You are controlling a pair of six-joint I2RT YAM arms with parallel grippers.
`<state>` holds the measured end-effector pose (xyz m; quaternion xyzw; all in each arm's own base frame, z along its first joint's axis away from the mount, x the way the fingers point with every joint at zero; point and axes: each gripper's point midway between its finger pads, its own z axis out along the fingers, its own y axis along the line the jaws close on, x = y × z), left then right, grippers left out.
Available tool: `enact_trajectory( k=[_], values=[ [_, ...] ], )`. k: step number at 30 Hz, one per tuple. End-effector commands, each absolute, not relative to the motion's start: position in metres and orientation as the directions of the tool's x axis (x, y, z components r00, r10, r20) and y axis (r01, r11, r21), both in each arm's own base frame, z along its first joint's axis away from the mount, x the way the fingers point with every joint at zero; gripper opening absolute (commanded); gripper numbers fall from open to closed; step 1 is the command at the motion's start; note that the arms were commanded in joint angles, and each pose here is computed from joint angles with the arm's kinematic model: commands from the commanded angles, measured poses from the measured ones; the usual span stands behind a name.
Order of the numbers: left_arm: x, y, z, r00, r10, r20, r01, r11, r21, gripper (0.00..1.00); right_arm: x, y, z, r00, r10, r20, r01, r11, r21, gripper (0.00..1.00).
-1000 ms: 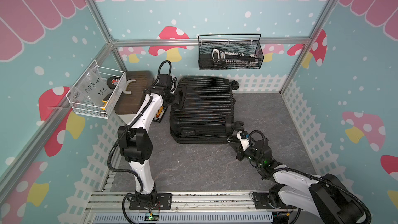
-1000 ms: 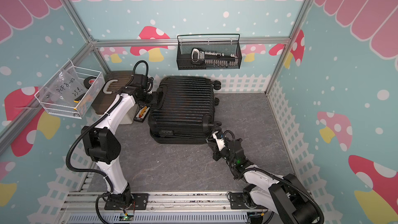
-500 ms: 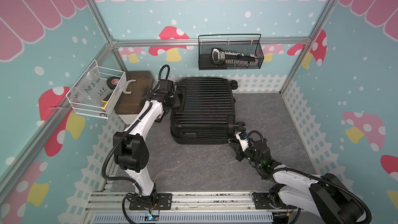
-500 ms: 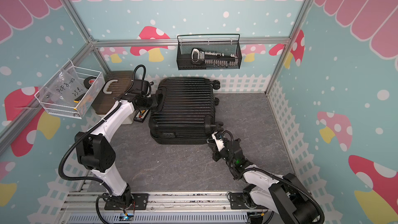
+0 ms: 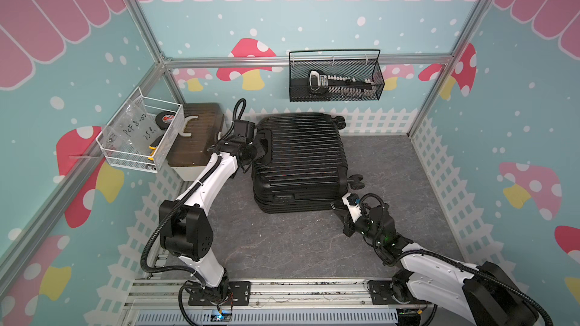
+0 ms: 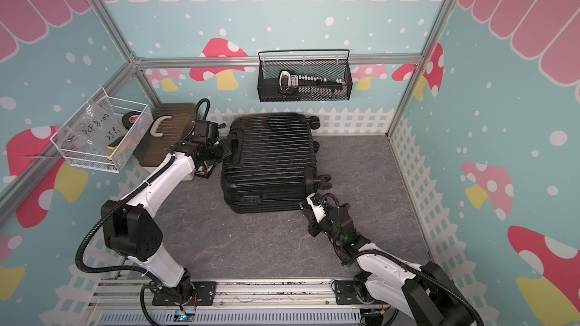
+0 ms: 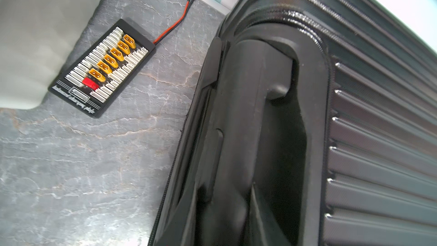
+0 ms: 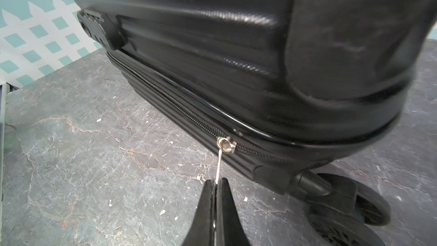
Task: Close the suitcase zippers
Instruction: Zip the zipper on the suitcase.
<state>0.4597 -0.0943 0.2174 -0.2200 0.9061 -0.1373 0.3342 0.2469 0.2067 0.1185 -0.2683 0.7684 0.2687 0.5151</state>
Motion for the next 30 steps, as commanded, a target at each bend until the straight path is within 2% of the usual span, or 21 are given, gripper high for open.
enact_trajectory(
  k=[1,5,13,15,19,21,25,30],
  values=[
    [0.483,-0.081,0.279,-0.448,-0.688,-0.571,-0.369,0.724,-0.583,0.05,0.225,0.232,0.141,-0.24,-0.146,-0.96,-0.809,0.577,0.115,0.0],
    [0.481,-0.079,0.273,-0.453,-0.689,-0.565,-0.387,0.723,-0.571,0.0,0.227,0.231,0.139,-0.25,-0.155,-0.956,-0.798,0.592,0.113,0.0],
    [0.461,-0.082,0.264,-0.409,-0.733,-0.544,-0.418,0.68,-0.602,0.01,0.235,0.235,0.14,-0.253,-0.171,-0.952,-0.781,0.617,0.097,0.0],
    [0.459,-0.075,0.265,-0.409,-0.699,-0.587,-0.426,0.715,-0.554,0.09,0.239,0.232,0.136,-0.264,-0.177,-0.948,-0.76,0.643,0.092,0.0],
    [0.458,-0.059,0.266,-0.449,-0.586,-0.674,-0.428,0.804,-0.413,0.32,0.241,0.228,0.131,-0.279,-0.189,-0.942,-0.745,0.661,0.088,0.0],
    [0.464,-0.057,0.256,-0.528,-0.518,-0.672,-0.402,0.85,-0.339,0.36,0.241,0.229,0.132,-0.277,-0.187,-0.942,-0.745,0.661,0.088,0.0],
    [0.478,-0.068,0.237,-0.68,-0.408,-0.609,-0.268,0.912,-0.311,0.41,0.242,0.229,0.133,-0.275,-0.188,-0.943,-0.745,0.662,0.085,0.0],
    [0.484,-0.095,0.23,-0.763,-0.263,-0.59,-0.084,0.946,-0.314,0.5,0.243,0.228,0.13,-0.282,-0.196,-0.939,-0.74,0.668,0.083,0.0]
  ],
)
